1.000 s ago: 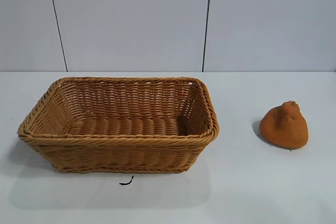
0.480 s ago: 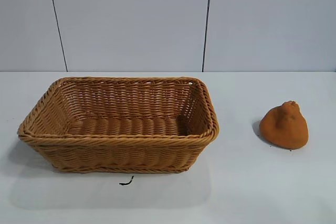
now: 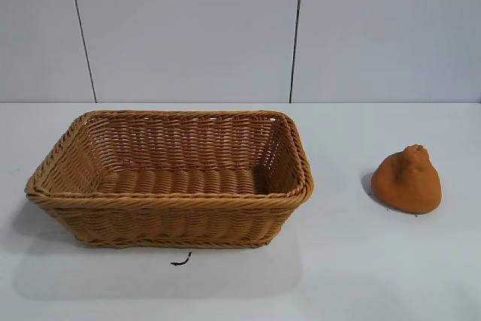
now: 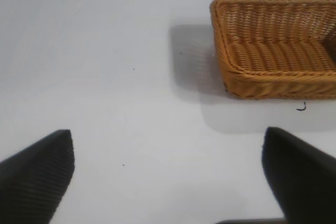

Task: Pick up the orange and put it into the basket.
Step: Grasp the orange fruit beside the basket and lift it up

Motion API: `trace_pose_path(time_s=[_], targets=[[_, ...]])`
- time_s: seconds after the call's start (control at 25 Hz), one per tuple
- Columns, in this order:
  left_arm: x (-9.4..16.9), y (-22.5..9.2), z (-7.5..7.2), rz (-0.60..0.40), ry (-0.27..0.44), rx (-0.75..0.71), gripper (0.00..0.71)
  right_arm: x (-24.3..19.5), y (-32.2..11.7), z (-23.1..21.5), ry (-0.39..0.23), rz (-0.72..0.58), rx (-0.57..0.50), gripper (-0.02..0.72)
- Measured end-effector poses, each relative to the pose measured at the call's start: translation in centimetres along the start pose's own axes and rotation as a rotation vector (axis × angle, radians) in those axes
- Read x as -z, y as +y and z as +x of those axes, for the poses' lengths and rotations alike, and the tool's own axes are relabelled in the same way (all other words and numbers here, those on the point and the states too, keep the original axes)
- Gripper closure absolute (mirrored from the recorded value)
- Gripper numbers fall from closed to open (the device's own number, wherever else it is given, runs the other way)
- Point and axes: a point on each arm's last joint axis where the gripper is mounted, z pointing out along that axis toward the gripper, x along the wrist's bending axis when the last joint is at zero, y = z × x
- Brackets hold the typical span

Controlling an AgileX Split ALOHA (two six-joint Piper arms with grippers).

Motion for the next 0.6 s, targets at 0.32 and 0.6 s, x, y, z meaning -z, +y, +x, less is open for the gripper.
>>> trace_pose_path(time_s=[0.32, 0.6], targets=[[0.0, 0.0, 0.0, 0.0, -0.001, 0.0, 0.014, -0.4, 3.2, -0.1, -0.025, 0.068, 0.024, 0.159], [0.0, 0.0, 0.0, 0.0, -0.001, 0.0, 0.014, -3.7, 8.8, 0.2, -0.031, 0.224, 0.042, 0.159]])
